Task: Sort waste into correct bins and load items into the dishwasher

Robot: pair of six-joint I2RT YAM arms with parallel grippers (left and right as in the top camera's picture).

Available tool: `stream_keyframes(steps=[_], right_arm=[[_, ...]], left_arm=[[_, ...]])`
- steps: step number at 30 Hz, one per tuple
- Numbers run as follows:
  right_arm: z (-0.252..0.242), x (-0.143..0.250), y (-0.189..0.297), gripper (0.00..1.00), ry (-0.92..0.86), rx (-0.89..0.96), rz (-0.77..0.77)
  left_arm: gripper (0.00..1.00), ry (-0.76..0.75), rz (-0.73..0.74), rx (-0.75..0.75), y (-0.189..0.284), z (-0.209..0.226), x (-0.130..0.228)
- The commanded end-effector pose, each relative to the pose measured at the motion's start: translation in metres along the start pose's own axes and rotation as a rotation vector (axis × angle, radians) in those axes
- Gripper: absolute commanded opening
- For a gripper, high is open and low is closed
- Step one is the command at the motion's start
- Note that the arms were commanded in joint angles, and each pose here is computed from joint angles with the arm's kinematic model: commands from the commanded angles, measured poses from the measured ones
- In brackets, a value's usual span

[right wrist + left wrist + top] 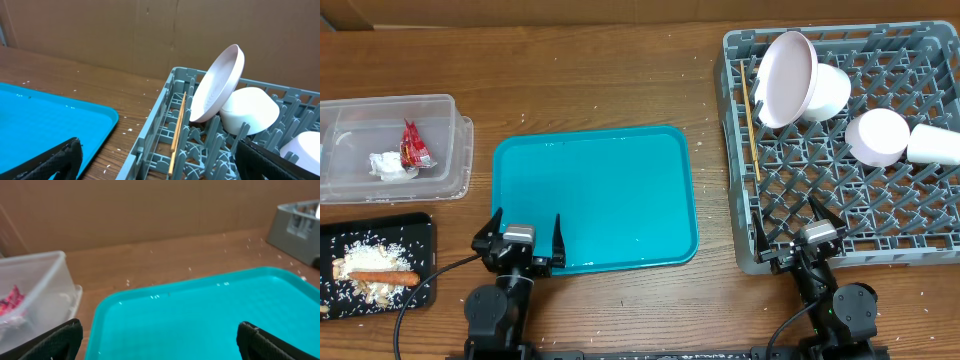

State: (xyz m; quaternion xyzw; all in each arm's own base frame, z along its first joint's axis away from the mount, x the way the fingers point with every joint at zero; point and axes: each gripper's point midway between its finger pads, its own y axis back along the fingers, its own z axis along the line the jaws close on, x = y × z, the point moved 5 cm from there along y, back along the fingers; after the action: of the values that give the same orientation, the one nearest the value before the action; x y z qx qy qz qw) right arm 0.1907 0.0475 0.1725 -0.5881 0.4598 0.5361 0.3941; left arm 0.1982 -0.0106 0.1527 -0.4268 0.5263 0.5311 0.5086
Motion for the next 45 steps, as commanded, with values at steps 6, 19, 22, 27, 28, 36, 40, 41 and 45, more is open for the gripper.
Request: stream_keyframes(steps=[6,19,22,27,28,36,40,41,45], right_arm=[[-0.001,0.001,0.000,1.00,-0.004,0.006,-0.008],[-0.001,0.001,0.000,1.00,-0.004,0.006,-0.008],[-0.001,0.001,0.000,1.00,-0.004,0.006,-0.008],[-0.001,0.001,0.000,1.00,-0.004,0.006,-0.008],[-0.001,0.001,0.000,1.00,-0.004,0.006,-0.008],[-0.001,0.001,0.000,1.00,-0.004,0.006,-0.008],[-0.001,0.001,0.000,1.00,-0.004,0.006,-0.008],[-0.001,0.001,0.000,1.00,-0.004,0.006,-0.008],[-0.001,0.001,0.000,1.00,-0.004,0.006,-0.008]], left_arm=[[1.00,0.009,-0.044,-0.074,0.004,0.013,-0.006],[1.00,0.017,-0.038,-0.149,0.006,0.027,-0.005],[1.00,0.017,-0.037,-0.149,0.005,0.027,-0.004],[1.00,0.017,-0.037,-0.149,0.005,0.027,-0.004],[1.00,0.017,-0.037,-0.149,0.005,0.027,-0.004],[1.00,0.017,-0.037,-0.149,0.005,0.027,-0.004],[1.00,0.017,-0.037,-0.149,0.005,0.027,-0.004],[1.00,0.017,-0.037,-0.149,0.005,0.027,-0.004],[1.00,0.017,-0.037,-0.149,0.005,0.027,-0.004]])
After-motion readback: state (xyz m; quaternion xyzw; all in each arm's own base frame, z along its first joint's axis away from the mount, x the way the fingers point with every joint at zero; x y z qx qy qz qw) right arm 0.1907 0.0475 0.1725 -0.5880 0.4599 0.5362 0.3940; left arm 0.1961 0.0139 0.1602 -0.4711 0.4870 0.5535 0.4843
